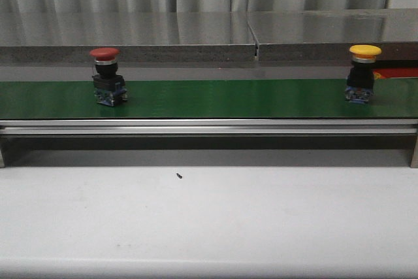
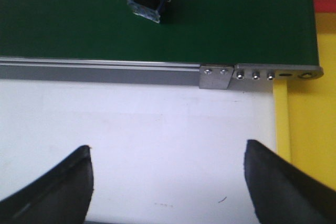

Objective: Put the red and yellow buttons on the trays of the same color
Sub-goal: 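Lower the right gripper onto the yellow button at the belt's end and grasp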

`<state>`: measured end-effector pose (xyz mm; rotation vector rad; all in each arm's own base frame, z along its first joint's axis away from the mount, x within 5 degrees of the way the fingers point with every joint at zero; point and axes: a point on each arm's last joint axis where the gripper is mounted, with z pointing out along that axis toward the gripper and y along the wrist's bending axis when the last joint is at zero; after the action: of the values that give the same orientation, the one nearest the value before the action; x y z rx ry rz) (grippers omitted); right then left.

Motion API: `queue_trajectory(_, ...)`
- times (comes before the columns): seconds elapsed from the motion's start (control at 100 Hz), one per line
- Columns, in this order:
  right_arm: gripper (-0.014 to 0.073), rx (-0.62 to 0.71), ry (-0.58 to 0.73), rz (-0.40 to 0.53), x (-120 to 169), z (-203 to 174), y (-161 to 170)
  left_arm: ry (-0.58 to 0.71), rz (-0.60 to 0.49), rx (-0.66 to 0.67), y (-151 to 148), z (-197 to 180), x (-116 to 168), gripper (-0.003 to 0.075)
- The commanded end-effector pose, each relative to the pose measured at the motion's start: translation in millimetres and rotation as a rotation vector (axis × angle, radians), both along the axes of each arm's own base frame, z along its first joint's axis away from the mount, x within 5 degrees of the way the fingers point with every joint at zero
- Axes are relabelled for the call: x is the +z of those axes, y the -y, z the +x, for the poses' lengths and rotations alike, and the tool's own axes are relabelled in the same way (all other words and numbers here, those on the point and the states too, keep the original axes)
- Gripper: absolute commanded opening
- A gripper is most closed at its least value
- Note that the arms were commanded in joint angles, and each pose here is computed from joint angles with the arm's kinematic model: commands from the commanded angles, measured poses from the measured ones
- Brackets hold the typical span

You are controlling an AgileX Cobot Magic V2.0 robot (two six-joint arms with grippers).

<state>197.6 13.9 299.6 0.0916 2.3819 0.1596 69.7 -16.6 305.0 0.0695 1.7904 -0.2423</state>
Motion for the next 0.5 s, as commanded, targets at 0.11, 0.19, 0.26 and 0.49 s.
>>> queue_trajectory(0.11,0.0634,0.013,0.087,-0.023,31.0,26.4,-0.6,0.094,-0.033,0.011,-0.6,1.2,15.3,-0.0019)
queue_trajectory(0.19,0.0634,0.030,0.048,-0.043,33.9,46.4,-1.3,0.094,-0.033,0.011,-0.6,1.2,15.3,-0.0019)
queue_trajectory(0.26,0.0634,0.043,0.016,-0.056,35.9,66.0,-2.2,0.094,-0.033,0.011,-0.6,1.2,15.3,-0.0019)
queue_trajectory(0.49,0.0634,0.032,-0.111,-0.060,24.9,130.3,2.2,0.094,-0.033,0.011,-0.6,1.2,15.3,-0.0019)
